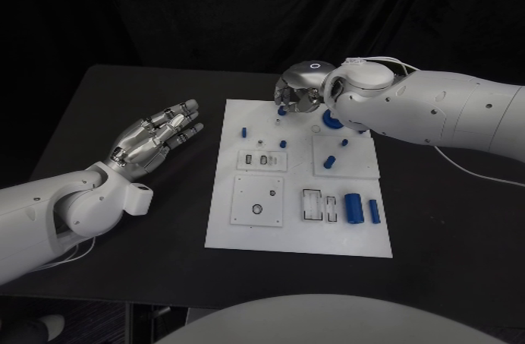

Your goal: Assemble the parts on the task board

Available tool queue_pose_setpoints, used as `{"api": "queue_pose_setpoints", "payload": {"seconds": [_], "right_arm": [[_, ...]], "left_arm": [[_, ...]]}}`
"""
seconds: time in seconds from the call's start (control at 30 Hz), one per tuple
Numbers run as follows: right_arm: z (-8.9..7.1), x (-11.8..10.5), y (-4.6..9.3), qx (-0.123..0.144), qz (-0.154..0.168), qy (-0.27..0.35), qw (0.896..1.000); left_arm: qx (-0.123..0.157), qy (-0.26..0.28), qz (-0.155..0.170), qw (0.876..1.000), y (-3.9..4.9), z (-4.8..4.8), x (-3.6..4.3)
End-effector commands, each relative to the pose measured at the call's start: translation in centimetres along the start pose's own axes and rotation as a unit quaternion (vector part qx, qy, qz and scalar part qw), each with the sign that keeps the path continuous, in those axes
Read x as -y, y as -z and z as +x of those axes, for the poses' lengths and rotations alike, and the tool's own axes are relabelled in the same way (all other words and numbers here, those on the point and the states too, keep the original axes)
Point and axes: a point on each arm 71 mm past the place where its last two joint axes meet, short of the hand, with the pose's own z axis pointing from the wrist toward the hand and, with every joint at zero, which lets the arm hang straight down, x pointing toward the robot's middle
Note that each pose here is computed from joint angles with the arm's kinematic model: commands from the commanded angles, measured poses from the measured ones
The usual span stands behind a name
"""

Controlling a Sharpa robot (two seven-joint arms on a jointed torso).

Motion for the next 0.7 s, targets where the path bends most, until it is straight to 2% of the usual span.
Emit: {"api": "queue_pose_setpoints", "payload": {"seconds": [0.03, 0.47, 0.7], "right_arm": [[0.2, 0.2, 0.1, 0.000, 0.009, -0.001, 1.000], [0.9, 0.5, 0.3, -0.032, 0.020, -0.003, 0.999], [0.6, 1.3, 1.0, 0.002, 0.025, -0.024, 0.999]], "left_arm": [[-0.007, 0.005, 0.043, 0.999, -0.06, 0.13, 0.64], [-0.006, 0.004, 0.040, 0.999, -0.11, 0.03, 0.56], [-0.004, 0.003, 0.039, 0.999, 0.03, -0.14, 0.60]]}}
